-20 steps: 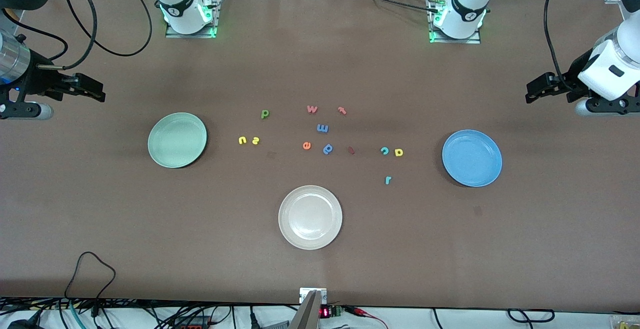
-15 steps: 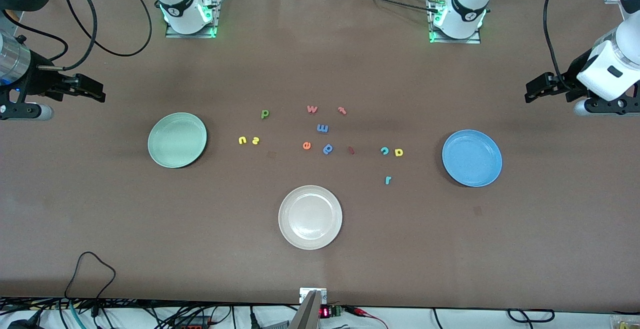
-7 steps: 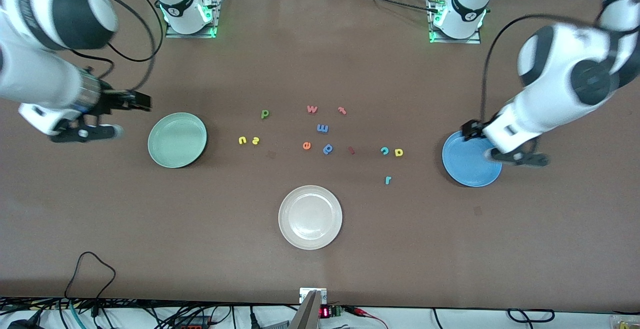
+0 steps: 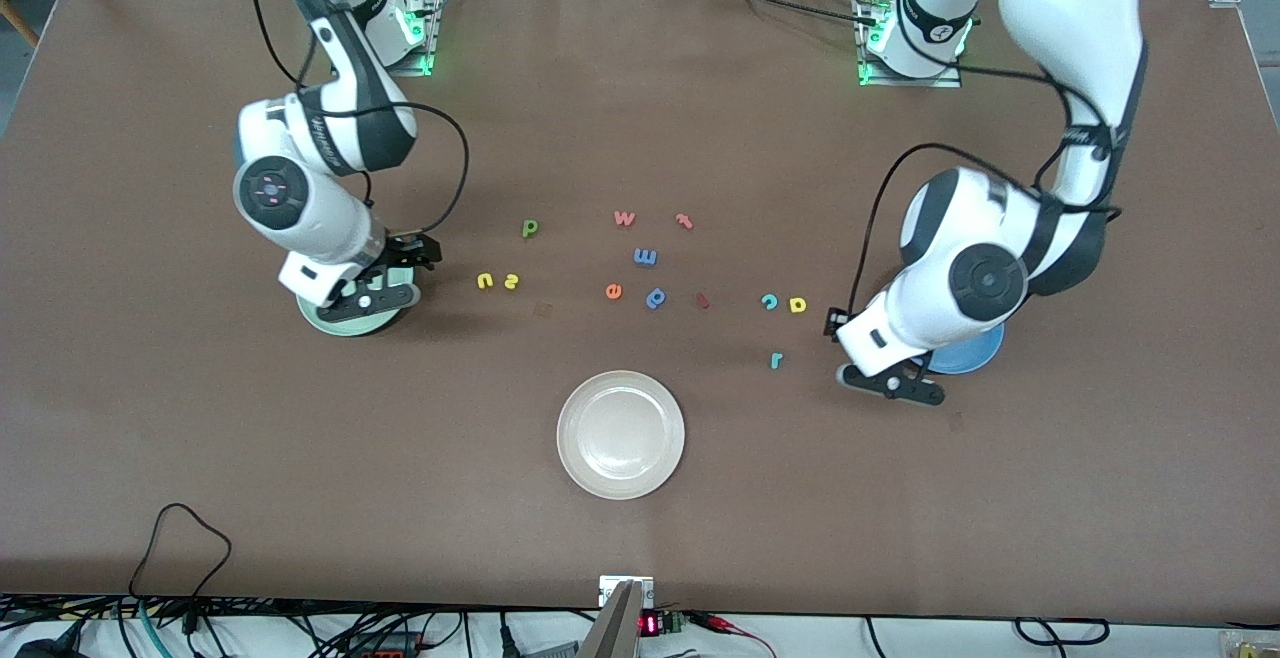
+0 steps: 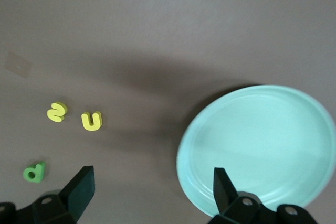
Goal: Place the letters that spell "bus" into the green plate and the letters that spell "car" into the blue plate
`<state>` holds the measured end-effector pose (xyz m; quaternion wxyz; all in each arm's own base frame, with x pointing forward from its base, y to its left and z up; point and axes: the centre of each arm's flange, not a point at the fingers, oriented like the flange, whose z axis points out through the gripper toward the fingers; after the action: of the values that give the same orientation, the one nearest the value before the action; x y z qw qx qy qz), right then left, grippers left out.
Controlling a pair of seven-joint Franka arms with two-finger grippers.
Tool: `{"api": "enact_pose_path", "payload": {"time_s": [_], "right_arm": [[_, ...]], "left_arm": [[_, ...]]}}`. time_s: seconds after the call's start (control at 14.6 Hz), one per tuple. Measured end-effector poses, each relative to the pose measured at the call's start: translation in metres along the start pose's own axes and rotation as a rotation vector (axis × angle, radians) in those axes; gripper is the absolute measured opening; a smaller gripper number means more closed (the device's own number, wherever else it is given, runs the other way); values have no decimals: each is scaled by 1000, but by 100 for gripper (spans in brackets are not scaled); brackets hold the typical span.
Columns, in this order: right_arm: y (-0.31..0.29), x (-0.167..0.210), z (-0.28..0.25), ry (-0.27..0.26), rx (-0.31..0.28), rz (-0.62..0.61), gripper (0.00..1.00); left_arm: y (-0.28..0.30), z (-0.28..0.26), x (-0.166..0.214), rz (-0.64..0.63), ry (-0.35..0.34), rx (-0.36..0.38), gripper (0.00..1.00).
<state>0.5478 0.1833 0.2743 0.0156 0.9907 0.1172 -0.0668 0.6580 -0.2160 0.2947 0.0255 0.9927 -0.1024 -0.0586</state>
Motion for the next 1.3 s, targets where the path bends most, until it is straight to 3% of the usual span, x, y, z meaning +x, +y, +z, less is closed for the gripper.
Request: {"api": "enact_pose_path", "payload": {"time_s": [0.07, 0.27, 0.48, 0.62, 0.82, 0.96, 1.03, 1.3], "right_arm": [[-12, 1, 13, 8, -2, 14, 100], [-41, 7, 36, 50, 2, 32, 100], [-48, 12, 60, 57, 23, 50, 100], [-53, 13, 69, 53, 24, 45, 95], [-64, 12, 70, 53, 23, 28, 67], [-70, 11, 69, 54, 22, 18, 65], [-73, 10, 69, 54, 22, 14, 55], [-77, 9, 76, 43, 18, 5, 55]], "left_arm": [[10, 15, 7, -3, -2, -2, 56], [40, 52, 18, -4, 12, -6, 51], [44, 77, 22, -16, 14, -9, 50], [51, 88, 23, -19, 22, -11, 49], [63, 104, 24, -35, 36, -15, 49], [64, 110, 25, -42, 41, -16, 49], [63, 113, 25, -44, 40, -16, 49], [68, 122, 23, -36, 29, -14, 48]]}}
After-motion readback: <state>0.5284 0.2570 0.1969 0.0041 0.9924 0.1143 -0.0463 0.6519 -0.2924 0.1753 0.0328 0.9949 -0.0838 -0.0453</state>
